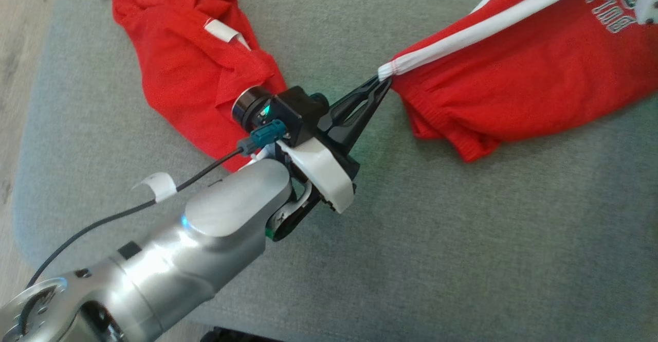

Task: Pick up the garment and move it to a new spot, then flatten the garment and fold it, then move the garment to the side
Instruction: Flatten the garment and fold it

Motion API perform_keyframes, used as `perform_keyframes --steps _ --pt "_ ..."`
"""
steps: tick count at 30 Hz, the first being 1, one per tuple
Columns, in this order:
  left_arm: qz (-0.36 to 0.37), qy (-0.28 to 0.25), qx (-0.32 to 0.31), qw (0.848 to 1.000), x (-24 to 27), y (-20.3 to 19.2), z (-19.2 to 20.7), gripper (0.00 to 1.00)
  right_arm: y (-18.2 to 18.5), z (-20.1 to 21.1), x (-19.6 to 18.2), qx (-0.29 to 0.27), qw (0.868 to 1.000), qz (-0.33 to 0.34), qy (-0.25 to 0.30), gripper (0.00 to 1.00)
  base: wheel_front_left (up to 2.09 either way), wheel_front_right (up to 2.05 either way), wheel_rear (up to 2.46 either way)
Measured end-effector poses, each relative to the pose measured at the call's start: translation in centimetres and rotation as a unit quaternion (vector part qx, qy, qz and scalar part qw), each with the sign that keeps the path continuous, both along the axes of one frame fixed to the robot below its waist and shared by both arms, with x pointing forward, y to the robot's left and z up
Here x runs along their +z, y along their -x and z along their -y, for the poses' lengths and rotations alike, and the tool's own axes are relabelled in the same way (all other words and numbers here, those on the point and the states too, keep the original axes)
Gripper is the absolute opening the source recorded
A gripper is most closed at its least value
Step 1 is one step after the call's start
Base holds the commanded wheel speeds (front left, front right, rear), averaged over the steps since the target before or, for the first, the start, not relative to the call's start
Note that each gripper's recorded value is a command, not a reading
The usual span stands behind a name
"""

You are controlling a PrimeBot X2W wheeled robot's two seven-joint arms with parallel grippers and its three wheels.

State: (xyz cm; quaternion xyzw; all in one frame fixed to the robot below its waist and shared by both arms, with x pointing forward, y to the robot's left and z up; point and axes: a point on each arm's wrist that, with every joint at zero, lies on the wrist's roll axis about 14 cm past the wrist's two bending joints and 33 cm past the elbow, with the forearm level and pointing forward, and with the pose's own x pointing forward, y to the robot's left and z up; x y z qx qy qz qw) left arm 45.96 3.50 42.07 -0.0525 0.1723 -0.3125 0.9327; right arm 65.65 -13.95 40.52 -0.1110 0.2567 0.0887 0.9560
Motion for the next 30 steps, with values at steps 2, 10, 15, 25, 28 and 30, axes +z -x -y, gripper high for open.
perform_keyframes --steps 2,10,15,25,28,30 --pt "-0.005 0.0 0.001 1.0 -0.4 -0.1 -0.2 0.0 -0.4 -0.2 -0.6 0.001 1.0 -0.001 0.004 0.23 0.0 0.0 0.0" --pt "0.008 -0.02 0.047 0.999 -0.5 -1.3 -2.6 1.0 -0.7 0.3 -0.4 -0.01 1.0 0.02 -0.011 1.0 0.0 0.0 0.0" --pt "0.032 -0.028 0.065 0.997 0.8 -1.9 -3.4 1.0 -0.4 0.8 1.7 -0.02 0.998 0.052 -0.03 1.0 0.0 0.0 0.0" --pt "0.12 -0.019 0.154 0.981 7.3 -3.4 -7.3 1.0 2.3 -0.7 9.9 -0.028 0.97 0.194 -0.147 1.0 0.0 0.0 0.0" --pt "0.148 -0.009 0.174 0.974 9.2 -3.1 -7.8 1.0 4.5 -0.5 10.5 -0.028 0.964 0.21 -0.163 1.0 0.0 0.0 0.0" --pt "0.16 -0.003 0.182 0.97 10.0 -2.5 -7.9 1.0 6.2 -0.5 10.9 -0.032 0.958 0.219 -0.183 1.0 0.0 0.0 0.0"
